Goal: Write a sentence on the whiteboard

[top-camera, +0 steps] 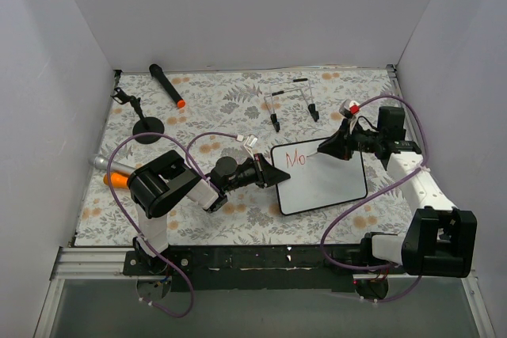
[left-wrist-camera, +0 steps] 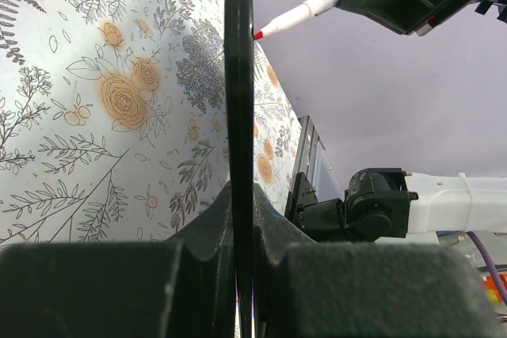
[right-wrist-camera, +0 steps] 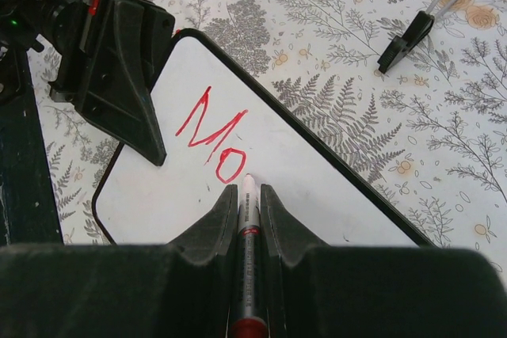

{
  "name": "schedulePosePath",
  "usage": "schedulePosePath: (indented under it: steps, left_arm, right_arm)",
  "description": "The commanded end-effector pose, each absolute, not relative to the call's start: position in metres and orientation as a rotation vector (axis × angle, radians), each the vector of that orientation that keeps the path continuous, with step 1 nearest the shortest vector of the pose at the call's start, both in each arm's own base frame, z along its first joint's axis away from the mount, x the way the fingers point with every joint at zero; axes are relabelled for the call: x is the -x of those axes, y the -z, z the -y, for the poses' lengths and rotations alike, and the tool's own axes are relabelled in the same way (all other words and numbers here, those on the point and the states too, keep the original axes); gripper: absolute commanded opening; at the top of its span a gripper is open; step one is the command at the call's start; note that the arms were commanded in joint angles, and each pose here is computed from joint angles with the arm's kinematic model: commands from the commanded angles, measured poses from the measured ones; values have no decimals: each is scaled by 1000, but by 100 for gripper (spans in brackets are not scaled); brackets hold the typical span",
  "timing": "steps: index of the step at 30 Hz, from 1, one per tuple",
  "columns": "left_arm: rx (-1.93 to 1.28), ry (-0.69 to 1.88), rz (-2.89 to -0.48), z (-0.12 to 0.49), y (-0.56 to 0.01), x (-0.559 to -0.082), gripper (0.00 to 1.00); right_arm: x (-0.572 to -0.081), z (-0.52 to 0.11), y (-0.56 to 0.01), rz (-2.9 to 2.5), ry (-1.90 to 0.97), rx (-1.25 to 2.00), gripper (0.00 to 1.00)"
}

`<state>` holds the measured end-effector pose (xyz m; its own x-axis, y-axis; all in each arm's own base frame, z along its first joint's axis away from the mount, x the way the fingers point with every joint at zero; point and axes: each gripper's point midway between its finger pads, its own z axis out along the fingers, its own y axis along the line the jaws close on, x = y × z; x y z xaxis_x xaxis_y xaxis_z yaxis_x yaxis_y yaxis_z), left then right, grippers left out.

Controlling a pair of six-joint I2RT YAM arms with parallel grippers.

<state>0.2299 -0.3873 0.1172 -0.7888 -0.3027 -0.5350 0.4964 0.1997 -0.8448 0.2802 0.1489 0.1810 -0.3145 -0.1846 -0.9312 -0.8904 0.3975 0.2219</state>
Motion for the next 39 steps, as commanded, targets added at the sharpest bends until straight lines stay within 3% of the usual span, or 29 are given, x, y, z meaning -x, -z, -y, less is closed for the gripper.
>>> schedulePosePath:
  steps: [1,39]
  left_arm:
    - [-218,1699,-1707,390,-150,-229,0]
    - [-219,1713,-1701,392,-149,-229,0]
  right_arm:
    - [-293,-148,-187,-1731,-943,936,1]
    - [-280,-150,-173,-1788,-916,992,1]
